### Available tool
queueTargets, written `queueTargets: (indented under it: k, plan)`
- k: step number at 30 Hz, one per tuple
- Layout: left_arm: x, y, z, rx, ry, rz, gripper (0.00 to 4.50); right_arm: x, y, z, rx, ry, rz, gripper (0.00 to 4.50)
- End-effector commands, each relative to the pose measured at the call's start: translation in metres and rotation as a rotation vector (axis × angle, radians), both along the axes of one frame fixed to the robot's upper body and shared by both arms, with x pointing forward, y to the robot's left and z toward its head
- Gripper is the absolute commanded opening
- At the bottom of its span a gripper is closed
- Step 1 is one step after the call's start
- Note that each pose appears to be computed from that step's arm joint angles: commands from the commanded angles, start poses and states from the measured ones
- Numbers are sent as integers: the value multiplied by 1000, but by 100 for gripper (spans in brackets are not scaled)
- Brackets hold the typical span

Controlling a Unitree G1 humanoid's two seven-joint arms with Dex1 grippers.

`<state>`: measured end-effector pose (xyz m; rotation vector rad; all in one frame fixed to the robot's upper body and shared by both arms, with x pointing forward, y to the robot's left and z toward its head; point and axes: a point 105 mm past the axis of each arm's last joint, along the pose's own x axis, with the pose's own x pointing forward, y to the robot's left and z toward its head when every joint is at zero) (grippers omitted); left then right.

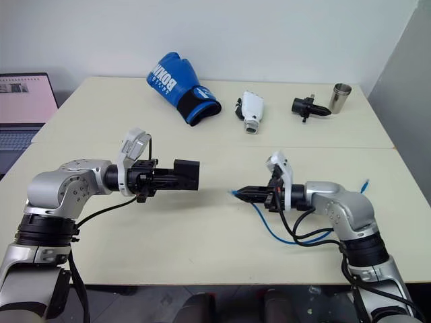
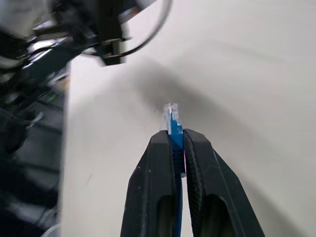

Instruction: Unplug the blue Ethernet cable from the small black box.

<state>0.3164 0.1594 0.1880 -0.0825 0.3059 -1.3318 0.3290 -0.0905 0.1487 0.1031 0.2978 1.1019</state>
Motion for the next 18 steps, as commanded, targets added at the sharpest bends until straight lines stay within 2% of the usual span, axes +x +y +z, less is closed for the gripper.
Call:
queueTargets:
  k: [1, 7, 9, 10, 12, 14, 18]
  plan:
    - [14, 8, 5, -13, -88, 124, 79, 54, -51, 4, -88, -150, -386, 1]
    - [23, -1, 3, -25, -147, 174, 79, 86, -75, -9, -218, -220, -628, 1]
    - [24, -3, 2, -24, -165, 182, 79, 87, -72, -5, -208, -234, -627, 72]
    - [24, -4, 2, -25, -168, 187, 79, 87, -71, -3, -205, -241, -625, 78]
    - [31, -1, 1, -23, -203, 244, 79, 82, -66, 7, -177, -269, -598, 155]
    - [42, 5, -1, -17, -253, 338, 79, 76, -61, 23, -163, -332, -564, 180]
    - [70, 26, 0, -2, -371, 586, 79, 53, -35, 47, -182, -488, -379, 281]
